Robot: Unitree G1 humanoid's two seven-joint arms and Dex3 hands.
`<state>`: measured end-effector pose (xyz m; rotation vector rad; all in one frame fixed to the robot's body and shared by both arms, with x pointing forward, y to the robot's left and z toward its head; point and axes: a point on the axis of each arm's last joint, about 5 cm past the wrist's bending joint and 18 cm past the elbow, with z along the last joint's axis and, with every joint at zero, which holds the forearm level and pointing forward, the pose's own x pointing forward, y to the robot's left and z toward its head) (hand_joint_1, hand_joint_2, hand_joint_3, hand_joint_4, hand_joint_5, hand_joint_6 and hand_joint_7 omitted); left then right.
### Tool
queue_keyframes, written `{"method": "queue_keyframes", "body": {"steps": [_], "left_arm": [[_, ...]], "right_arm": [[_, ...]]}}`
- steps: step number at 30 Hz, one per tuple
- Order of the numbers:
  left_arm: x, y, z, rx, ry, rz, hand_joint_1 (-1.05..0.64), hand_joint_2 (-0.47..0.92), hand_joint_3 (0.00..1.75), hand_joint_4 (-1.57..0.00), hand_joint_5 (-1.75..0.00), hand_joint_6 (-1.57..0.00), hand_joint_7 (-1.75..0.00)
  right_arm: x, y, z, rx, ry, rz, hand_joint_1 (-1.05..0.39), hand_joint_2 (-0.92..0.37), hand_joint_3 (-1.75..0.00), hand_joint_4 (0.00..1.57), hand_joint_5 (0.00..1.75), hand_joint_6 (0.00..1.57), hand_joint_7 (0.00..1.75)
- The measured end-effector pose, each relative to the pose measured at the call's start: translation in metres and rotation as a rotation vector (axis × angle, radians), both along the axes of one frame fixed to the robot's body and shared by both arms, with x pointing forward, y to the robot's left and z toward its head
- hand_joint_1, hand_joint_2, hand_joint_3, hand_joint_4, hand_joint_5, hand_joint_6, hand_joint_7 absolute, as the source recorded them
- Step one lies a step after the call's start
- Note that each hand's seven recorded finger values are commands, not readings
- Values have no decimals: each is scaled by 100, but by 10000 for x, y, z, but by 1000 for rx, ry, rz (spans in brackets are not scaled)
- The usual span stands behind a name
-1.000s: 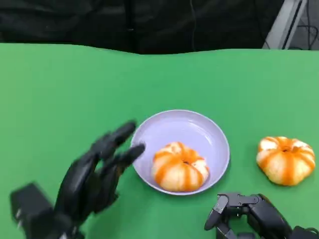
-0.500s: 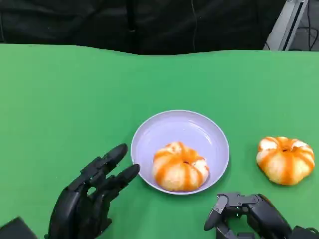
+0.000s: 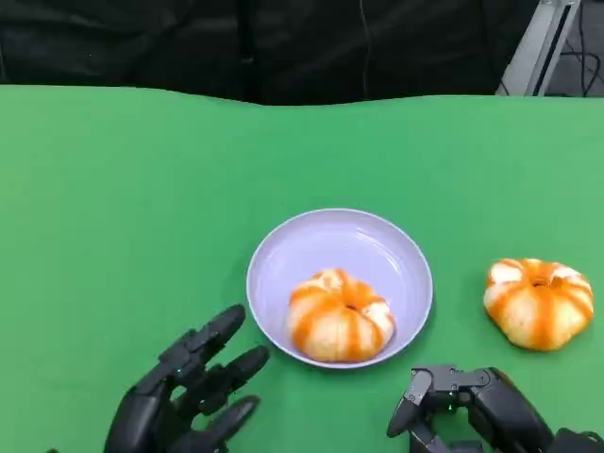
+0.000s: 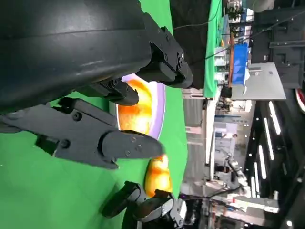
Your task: Grasp the bread from the table and place it into the plate.
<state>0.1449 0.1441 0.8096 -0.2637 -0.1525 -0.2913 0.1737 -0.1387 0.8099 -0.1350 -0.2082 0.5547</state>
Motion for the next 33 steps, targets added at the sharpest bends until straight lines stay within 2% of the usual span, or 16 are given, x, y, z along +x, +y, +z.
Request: {"method": "queue_keyframes", "body": {"steps": [2, 5, 6, 9, 10, 12, 14, 16, 17, 18, 19, 20, 23, 33], "left_arm": [[1, -11, 1, 5, 2, 2, 11, 92, 24, -64, -2, -49, -2], [2, -17, 7, 24, -2, 7, 14, 92, 27, -70, -4, -57, -4], [2, -20, 11, 35, -8, 12, 12, 92, 26, -76, -5, -65, -5], [8, -32, 17, 67, -15, 29, 11, 92, 25, -80, -5, -70, -5], [7, -34, 16, 73, -15, 33, 8, 92, 32, -102, -9, -96, -9], [16, -43, 18, 97, -20, 40, 3, 88, 43, -128, -10, -125, -6], [47, -50, 24, 119, -36, 38, 0, 80, 60, -137, -14, -137, -4], [79, -57, 34, 126, -58, 32, -2, 73, 73, -139, -24, -143, -5], [87, -62, 34, 127, -64, 32, -3, 68, 84, -125, -63, -144, -14], [91, -68, 31, 131, -66, 35, -3, 64, 93, -109, -102, -133, -43], [94, -73, 29, 138, -67, 38, -3, 62, 96, -104, -115, -123, -65], [96, -79, 28, 146, -69, 39, -3, 61, 98, -101, -122, -117, -78], [101, -88, 22, 154, -71, 44, -4, 61, 99, -98, -129, -110, -91], [103, -95, 18, 158, -72, 50, -4, 61, 100, -98, -129, -108, -95]], "right_arm": [[1, 0, 2, 0, 0, 0, -13, -65, -89, 81, 146, 86, 108], [1, 0, 1, 0, 1, 0, -12, -65, -89, 81, 146, 87, 108], [0, 0, 1, 0, 1, 0, -12, -65, -89, 81, 147, 86, 108], [-1, -1, 0, 0, 1, 0, -12, -66, -89, 81, 147, 86, 108], [-2, -1, 0, 0, 1, 0, -12, -66, -88, 81, 146, 86, 108], [-5, -3, -2, -1, 2, 0, -12, -66, -88, 81, 146, 86, 108], [-6, -3, -1, 0, 2, 0, -13, -66, -88, 82, 145, 86, 108], [-7, -3, -1, 0, 1, 0, -13, -65, -89, 82, 145, 86, 109], [-7, -3, 0, 0, 1, 0, -13, -65, -89, 82, 145, 86, 108], [-7, -4, 0, 0, 1, 0, -13, -65, -89, 81, 145, 86, 108], [-8, -5, -1, -1, 1, 0, -13, -65, -89, 81, 145, 86, 108], [-8, -6, -1, -1, 2, 2, -13, -65, -89, 81, 146, 86, 108], [-8, -6, -1, -3, 3, 6, -13, -65, -88, 81, 146, 86, 108], [-7, -6, 0, -3, 4, 9, -13, -65, -88, 81, 146, 86, 108]]}}
